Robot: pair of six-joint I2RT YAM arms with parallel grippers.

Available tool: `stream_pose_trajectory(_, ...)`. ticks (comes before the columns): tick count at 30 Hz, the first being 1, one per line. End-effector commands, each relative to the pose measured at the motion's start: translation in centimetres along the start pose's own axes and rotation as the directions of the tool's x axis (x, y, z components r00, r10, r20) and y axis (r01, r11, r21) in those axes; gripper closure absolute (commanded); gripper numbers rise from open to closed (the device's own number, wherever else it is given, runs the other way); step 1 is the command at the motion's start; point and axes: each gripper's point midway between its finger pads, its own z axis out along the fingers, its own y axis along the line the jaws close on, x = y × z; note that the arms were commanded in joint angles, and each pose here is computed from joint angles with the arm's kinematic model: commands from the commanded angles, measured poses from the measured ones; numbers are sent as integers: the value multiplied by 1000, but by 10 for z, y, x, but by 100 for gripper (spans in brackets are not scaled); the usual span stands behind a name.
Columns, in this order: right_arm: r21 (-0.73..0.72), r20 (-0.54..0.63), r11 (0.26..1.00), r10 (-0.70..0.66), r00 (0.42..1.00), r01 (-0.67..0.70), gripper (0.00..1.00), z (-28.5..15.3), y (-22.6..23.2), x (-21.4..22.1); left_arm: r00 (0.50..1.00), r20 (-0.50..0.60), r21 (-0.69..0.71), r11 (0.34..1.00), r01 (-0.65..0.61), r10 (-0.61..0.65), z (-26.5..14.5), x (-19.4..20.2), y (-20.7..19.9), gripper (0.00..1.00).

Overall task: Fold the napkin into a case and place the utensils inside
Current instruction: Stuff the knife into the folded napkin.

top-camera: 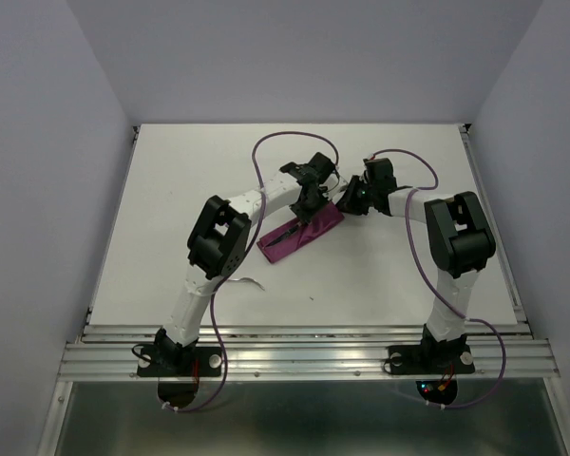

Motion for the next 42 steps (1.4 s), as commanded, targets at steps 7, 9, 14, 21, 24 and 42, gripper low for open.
stream_pose_trajectory(7,-39,15,999,-19,1000,20,80,-3,12,0,996,83,-52,998,-32,36,-35,-19,14,100)
stream_pose_trajectory(9,-40,16,999,-20,1000,20,80,-3,12,0,996,86,-53,998,-36,41,-36,-21,14,100)
stream_pose_trajectory(14,-43,13,999,-22,1000,23,80,-3,12,1,997,60,-99,994,-44,50,-40,-18,23,100)
stream_pose_trajectory(21,-42,12,999,-25,1000,25,80,-3,12,1,997,52,-116,992,-53,59,-41,-18,27,100)
stream_pose_trajectory(24,-38,17,999,-20,1000,21,80,-4,9,-2,997,53,-120,991,-52,59,-41,-19,27,100)
stream_pose_trajectory(42,-24,39,999,-37,999,38,77,-11,10,-7,996,79,-134,991,-25,36,-52,-25,29,69)
